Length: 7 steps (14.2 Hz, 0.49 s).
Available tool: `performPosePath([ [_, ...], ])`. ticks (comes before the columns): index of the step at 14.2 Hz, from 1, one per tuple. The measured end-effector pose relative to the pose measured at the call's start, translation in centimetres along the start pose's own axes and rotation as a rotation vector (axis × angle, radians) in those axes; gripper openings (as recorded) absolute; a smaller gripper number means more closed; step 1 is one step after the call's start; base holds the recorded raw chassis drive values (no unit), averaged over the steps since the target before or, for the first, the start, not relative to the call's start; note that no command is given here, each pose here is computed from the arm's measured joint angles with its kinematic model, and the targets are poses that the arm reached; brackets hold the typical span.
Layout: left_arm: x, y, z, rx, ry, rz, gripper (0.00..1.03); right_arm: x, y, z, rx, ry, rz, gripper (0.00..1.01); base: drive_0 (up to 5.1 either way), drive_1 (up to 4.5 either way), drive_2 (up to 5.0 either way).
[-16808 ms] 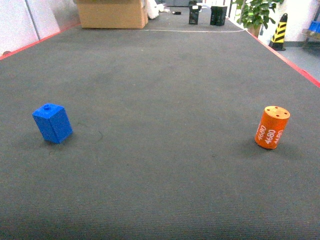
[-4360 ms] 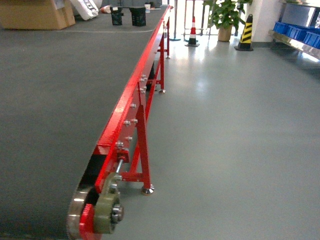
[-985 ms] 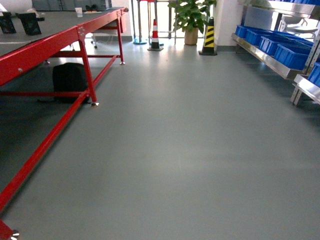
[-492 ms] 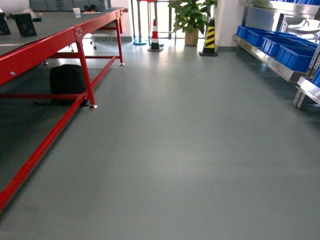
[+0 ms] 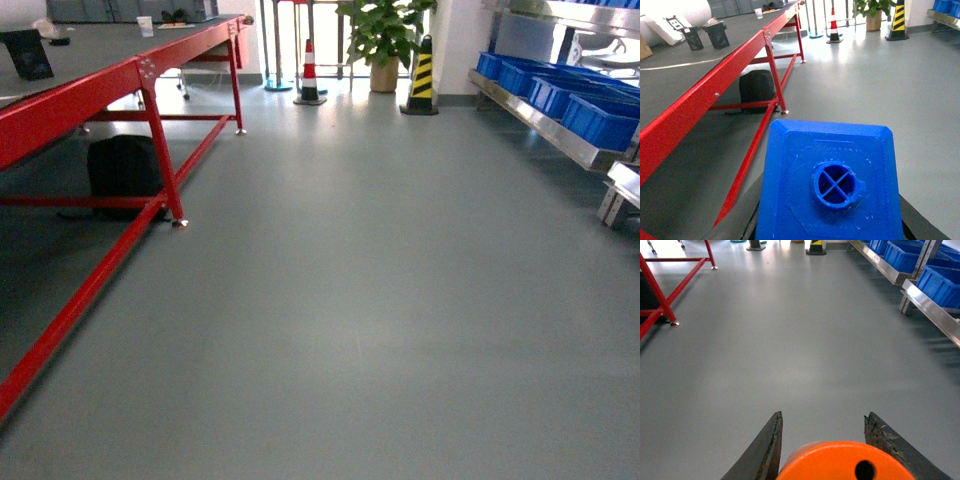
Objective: Sort blue parts and orange caps into right shelf containers
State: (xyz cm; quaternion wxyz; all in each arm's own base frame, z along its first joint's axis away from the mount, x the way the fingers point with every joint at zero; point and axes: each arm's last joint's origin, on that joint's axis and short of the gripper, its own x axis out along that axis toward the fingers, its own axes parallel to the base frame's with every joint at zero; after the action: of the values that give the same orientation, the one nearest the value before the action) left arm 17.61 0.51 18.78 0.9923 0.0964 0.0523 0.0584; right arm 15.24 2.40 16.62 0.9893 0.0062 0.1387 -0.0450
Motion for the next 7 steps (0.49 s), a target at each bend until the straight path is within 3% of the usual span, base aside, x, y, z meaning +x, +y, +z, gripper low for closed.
performPosePath([
  [7,-0.01,0.0,0.01,0.0,-0.001,0.0,0.44,-0.01,0.0,0.01,0.0,-0.001,0.0,0.43,0.0,4.19,-4.2],
])
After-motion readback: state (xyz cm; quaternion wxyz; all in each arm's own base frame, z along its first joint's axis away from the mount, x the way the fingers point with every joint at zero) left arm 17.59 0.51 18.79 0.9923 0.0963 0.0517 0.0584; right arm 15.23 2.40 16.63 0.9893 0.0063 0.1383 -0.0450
